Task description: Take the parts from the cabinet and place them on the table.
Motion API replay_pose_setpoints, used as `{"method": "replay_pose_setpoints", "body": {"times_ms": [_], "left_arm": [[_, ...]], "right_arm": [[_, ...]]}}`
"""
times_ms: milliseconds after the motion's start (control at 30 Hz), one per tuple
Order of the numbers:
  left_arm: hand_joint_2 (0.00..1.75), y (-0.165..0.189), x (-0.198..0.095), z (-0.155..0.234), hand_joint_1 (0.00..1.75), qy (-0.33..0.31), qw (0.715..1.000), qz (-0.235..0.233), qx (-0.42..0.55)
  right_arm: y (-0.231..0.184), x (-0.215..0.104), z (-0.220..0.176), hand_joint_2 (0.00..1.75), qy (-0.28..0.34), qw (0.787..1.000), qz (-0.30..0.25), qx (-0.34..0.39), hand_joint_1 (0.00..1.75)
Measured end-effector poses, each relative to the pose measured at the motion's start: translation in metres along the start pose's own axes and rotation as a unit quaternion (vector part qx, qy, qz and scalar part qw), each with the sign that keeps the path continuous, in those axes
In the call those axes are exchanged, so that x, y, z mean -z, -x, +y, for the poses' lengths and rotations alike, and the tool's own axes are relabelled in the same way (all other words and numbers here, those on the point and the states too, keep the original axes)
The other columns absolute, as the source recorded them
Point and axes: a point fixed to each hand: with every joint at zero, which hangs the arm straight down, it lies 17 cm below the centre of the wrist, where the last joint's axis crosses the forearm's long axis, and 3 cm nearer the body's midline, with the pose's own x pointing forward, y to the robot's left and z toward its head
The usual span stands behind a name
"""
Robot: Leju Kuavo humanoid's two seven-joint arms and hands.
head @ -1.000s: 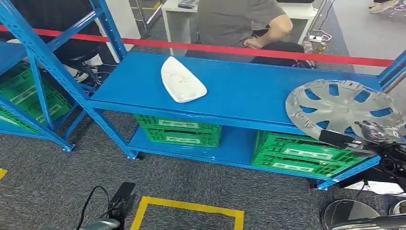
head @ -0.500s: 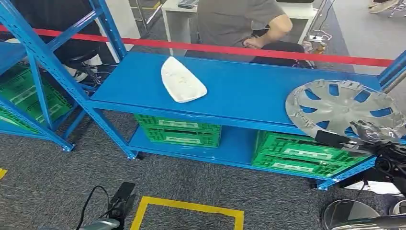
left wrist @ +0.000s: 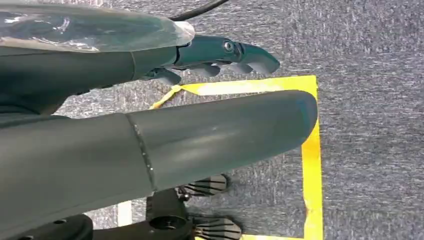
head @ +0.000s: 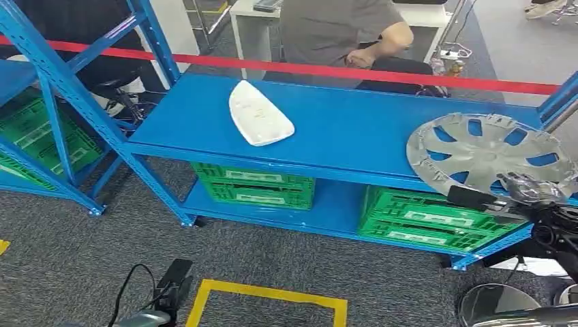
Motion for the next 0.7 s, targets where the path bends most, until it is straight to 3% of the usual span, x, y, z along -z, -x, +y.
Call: {"method": "replay_pose_setpoints", "body": {"times_ms": [33, 700], "left_arm": [[0.00, 0.0000, 0.0000, 0.0002, 0.00, 0.000, 1.000, 0.000, 0.000], [0.00, 0.0002, 0.0003, 0.0022, 0.00, -0.002, 1.000, 0.000, -0.001]], "right_arm": [[-0.0002, 0.0000, 0.0003, 1.75, 0.000, 1.000, 0.000, 0.000, 1.75], [-0.0064, 0.0010, 0.0006, 1.75, 0.002, 1.000, -0.005, 0.008, 1.75]]}}
